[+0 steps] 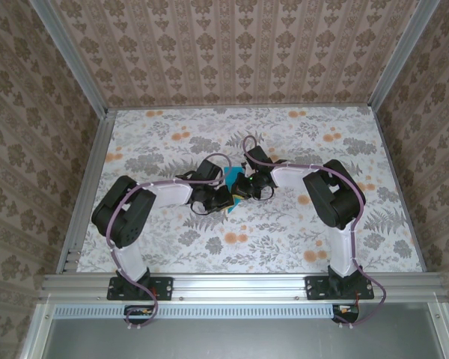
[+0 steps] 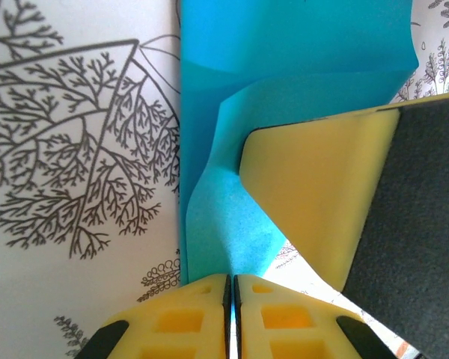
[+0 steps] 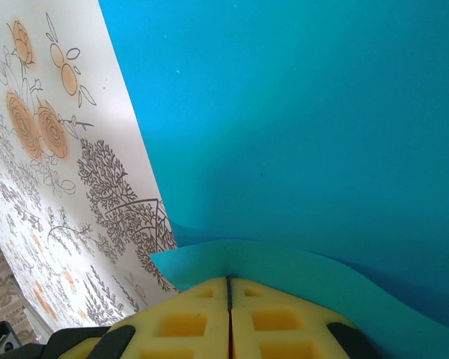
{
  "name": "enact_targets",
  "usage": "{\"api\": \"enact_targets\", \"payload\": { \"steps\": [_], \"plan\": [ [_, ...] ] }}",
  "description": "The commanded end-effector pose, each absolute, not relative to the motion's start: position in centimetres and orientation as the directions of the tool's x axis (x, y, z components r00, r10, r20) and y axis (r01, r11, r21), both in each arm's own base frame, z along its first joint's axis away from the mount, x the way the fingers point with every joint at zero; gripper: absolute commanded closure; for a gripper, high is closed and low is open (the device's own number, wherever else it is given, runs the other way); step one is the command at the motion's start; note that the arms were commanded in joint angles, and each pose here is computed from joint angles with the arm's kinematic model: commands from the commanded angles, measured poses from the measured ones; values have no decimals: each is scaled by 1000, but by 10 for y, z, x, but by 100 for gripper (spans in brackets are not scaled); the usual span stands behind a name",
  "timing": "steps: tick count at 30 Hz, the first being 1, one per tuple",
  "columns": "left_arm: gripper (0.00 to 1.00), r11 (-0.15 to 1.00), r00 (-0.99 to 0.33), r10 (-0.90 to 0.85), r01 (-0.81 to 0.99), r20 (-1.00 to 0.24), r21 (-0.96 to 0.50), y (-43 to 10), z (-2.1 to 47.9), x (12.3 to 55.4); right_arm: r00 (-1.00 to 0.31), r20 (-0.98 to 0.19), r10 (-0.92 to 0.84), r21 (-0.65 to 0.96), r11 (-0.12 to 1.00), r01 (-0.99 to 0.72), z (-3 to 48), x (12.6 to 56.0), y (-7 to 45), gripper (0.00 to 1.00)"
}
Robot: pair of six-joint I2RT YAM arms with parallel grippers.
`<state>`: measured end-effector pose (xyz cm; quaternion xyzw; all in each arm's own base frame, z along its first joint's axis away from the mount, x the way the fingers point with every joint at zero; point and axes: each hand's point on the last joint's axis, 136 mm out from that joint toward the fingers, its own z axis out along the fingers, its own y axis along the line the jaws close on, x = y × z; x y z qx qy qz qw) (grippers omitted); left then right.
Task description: Fold a paper plane with a square sheet of paper (pick it up from the middle)
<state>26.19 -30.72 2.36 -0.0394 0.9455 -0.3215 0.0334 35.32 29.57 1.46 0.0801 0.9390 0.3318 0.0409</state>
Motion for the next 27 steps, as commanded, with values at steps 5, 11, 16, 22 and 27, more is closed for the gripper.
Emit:
{"api": "enact_targets", "payload": {
  "steps": [5,11,16,22,27],
  "plan": [
    [87,800,-998,-58,-60,22,-596,-309,13,239,-976,22,218,533,823,196,-15,342,272,90],
    [87,813,-998,-52,-66,41,-579,-304,6,228,-975,24,221,529,825,200,-16,341,270,90],
    [86,824,-998,-34,-59,55,-563,-302,2,217,-974,25,225,529,824,203,-16,342,270,90],
    [86,838,-998,-16,-47,60,-543,-294,1,207,-973,27,228,525,825,208,-18,340,268,90],
    [86,840,-998,10,-22,55,-543,-295,5,202,-973,27,231,524,825,210,-18,341,267,90]
  ]
}}
